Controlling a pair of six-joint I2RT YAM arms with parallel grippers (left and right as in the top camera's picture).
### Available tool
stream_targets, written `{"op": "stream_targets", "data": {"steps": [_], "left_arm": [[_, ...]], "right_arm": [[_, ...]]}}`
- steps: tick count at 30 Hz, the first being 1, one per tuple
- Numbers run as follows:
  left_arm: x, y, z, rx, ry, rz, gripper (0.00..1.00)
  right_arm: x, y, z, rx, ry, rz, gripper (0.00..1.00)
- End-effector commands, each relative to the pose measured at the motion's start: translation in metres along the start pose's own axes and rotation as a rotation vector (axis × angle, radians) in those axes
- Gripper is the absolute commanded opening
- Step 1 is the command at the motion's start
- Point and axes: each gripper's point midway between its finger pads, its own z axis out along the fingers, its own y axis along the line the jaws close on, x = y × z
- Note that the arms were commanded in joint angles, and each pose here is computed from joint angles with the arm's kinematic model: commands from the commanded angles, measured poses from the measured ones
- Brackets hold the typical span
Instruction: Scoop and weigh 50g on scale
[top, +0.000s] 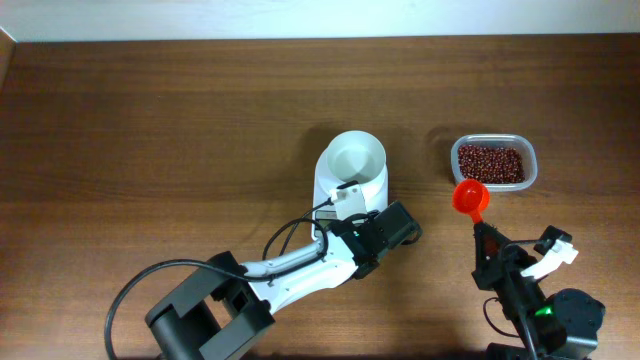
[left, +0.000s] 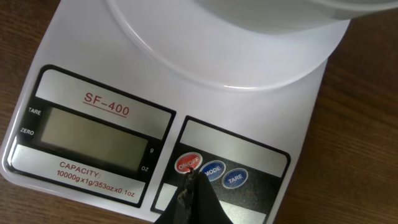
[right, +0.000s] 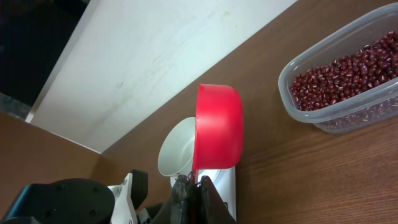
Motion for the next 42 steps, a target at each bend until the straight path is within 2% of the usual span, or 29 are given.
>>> {"op": "stream_targets", "data": {"steps": [1,42], "left_arm": [[-0.001,0.002,0.002,-0.014,-0.015,-0.013,0.0],[-0.003,0.006,0.015,-0.029,-0.014,-0.037,0.0]], "right_arm": [[-0.008,0.004,-0.003,-0.001,-0.03,-0.006,0.04],[-0.004,0.0,-0.003,0.013,-0.015,0.004,0.04]]}}
